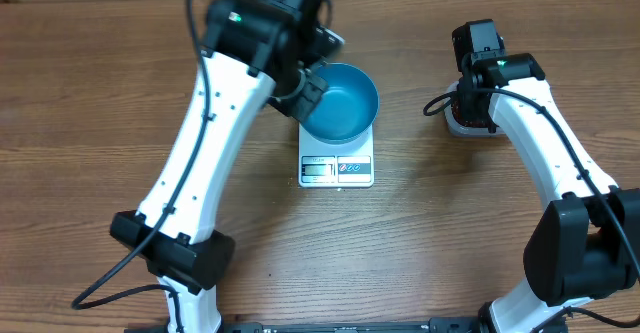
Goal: Scoop item into bowl and weigh 150g on scale
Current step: 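Move the left gripper down to the scale's button panel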
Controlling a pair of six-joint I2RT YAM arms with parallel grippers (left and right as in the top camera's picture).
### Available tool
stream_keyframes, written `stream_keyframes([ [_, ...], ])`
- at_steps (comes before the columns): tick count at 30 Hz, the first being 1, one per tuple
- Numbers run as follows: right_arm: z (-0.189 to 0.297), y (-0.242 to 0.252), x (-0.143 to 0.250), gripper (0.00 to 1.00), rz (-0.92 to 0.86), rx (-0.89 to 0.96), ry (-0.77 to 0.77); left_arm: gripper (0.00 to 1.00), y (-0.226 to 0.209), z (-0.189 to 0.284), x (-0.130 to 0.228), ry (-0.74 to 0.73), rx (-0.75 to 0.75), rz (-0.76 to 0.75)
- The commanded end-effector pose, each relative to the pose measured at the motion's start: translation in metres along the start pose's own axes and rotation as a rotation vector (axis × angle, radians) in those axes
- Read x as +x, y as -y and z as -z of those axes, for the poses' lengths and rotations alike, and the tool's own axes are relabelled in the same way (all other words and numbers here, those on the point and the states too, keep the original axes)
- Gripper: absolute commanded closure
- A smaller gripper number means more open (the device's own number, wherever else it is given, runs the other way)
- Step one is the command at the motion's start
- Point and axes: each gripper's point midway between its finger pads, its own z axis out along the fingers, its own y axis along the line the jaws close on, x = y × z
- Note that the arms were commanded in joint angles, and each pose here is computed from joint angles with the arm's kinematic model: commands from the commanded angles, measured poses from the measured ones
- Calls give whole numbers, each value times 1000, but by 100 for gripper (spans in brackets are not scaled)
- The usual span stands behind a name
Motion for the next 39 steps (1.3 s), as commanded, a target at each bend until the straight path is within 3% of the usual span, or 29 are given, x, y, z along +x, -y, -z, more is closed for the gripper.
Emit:
stream_keyframes([
  [1, 5, 6, -9, 96, -19, 5, 27, 96, 6, 1, 3, -6, -32, -70],
  [10, 5, 6, -9, 96, -19, 5, 27, 96, 15, -51, 27, -159, -18, 47],
  [15, 5, 6, -9, 96, -19, 5, 27, 95, 24, -82, 38, -190, -13, 37],
  [23, 5, 6, -9, 96, -19, 5, 27, 95, 47, -85, 57, -88, -13, -14],
  [28, 5, 5, -9, 96, -19, 1, 27, 96, 51, -73, 67, 60, -15, -51],
  [33, 5, 5, -11, 96, -23, 1, 34, 96, 60, -89, 71, 157, -16, -275],
  [39, 5, 3, -16, 96, -34, -12, 53, 96, 64, -129, 60, 203, -29, -371],
])
